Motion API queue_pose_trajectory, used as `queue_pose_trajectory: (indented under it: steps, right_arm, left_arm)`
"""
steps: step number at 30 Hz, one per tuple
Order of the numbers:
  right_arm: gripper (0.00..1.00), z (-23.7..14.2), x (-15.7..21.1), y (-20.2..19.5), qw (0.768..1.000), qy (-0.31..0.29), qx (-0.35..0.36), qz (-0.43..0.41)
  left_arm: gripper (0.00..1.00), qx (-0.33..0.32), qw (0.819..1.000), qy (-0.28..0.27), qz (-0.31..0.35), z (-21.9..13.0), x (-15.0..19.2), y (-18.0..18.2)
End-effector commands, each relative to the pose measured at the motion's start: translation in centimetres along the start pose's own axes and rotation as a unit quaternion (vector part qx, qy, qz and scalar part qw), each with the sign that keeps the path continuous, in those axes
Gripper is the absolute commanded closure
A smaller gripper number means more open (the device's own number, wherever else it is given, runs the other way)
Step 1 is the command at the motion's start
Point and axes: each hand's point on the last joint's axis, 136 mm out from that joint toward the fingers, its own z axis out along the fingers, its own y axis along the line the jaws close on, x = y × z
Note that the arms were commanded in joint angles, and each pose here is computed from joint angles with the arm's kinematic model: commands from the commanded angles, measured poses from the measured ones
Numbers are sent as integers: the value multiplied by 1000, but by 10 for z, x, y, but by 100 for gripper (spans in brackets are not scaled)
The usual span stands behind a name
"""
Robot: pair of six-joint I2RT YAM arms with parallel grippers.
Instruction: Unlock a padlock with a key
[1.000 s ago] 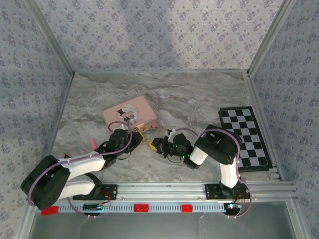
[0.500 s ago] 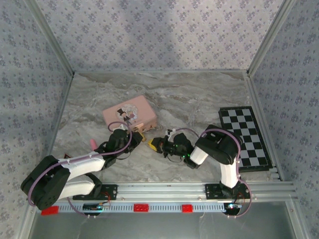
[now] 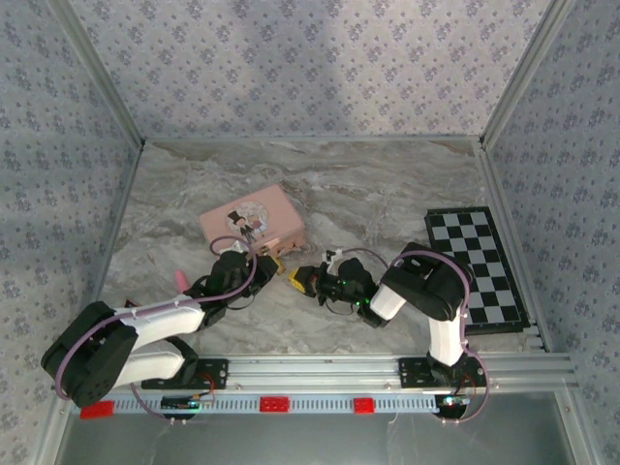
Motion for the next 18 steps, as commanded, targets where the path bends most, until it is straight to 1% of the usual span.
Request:
queue_pose_trajectory:
  steps: [1,13,18]
  right_arm:
    - [100,5,3,40,998,7,-56,-17]
    - [100,6,0,39,998,3,-55,-17]
    - [100,9,1,45,998,5,-63,-15]
  left_arm:
    - [100,95,995,24,3,-4,6,-50]
    - [100,93,995,26,4,-4,7,-49]
    - [100,96,995,25,4,-4,7,-51]
